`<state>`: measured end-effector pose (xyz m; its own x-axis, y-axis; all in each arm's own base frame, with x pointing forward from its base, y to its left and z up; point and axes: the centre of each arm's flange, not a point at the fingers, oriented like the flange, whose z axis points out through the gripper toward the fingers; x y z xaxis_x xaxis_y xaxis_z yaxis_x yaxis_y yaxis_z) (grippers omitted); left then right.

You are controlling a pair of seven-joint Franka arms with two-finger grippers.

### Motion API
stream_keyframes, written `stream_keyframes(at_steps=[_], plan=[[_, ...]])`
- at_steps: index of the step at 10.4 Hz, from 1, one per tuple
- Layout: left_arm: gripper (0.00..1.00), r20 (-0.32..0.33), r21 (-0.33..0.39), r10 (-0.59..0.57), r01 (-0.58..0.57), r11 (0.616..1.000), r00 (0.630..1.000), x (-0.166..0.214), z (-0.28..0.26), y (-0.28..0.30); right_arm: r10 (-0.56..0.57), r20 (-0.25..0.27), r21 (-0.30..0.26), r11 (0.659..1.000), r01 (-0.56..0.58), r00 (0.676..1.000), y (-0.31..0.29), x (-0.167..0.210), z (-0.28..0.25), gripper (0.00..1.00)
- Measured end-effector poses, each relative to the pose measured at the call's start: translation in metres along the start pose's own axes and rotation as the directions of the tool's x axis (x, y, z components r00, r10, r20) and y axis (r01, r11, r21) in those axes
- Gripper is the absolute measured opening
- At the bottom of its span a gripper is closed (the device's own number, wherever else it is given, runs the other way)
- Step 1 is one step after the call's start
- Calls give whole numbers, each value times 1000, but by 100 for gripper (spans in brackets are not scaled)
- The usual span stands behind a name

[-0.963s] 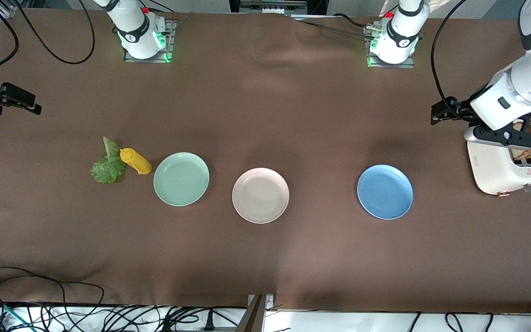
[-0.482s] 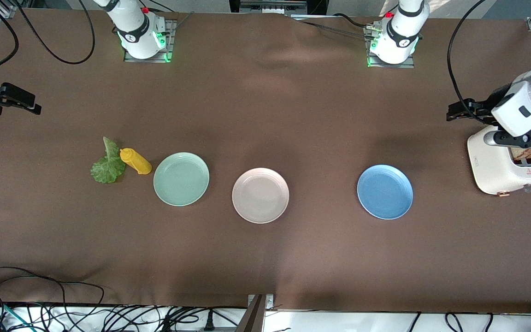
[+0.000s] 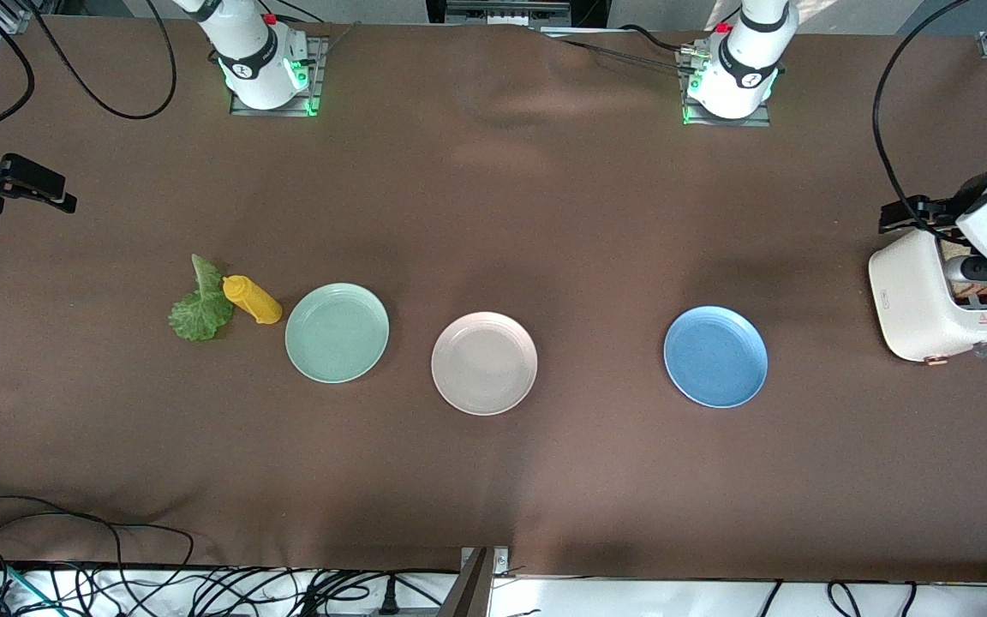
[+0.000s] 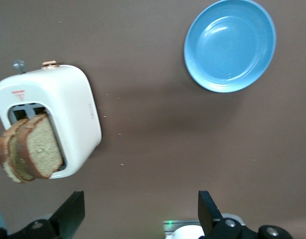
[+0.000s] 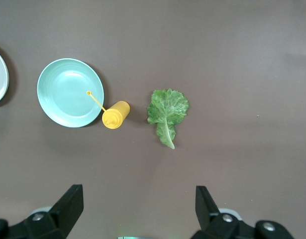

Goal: Make sandwich on beige plate with both arms
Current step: 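Lower the left gripper and grasp one bread slice in the toaster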

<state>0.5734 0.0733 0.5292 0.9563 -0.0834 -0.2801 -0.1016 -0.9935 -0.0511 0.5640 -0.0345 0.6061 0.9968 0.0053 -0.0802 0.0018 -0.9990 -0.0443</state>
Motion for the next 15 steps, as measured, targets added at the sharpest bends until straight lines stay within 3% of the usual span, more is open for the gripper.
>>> stream_keyframes(at_steps=[4, 8, 11, 12, 13, 15], plan=[[100, 27, -67, 9, -7, 998, 1000, -13, 69, -121, -8, 2, -1, 1000, 8, 1000, -5, 0, 1, 100], [100, 86, -71, 5, 1, 997, 996, -10, 117, -151, -9, 3, -1, 1000, 9, 1000, -5, 1, 2, 100], [99, 94, -85, 5, 3, 996, 996, -2, 143, -167, -10, 6, -1, 1000, 10, 1000, -6, 2, 4, 100], [92, 89, -90, 11, -3, 996, 996, -2, 149, -174, -10, 7, -1, 1000, 10, 1000, -6, 2, 4, 100], [78, 84, -92, 15, -7, 996, 996, -3, 153, -180, -10, 8, -1, 1000, 10, 1000, -6, 2, 4, 100], [78, 81, -92, 15, -8, 996, 997, -3, 155, -183, -10, 8, -1, 1000, 10, 1000, -6, 2, 4, 100]])
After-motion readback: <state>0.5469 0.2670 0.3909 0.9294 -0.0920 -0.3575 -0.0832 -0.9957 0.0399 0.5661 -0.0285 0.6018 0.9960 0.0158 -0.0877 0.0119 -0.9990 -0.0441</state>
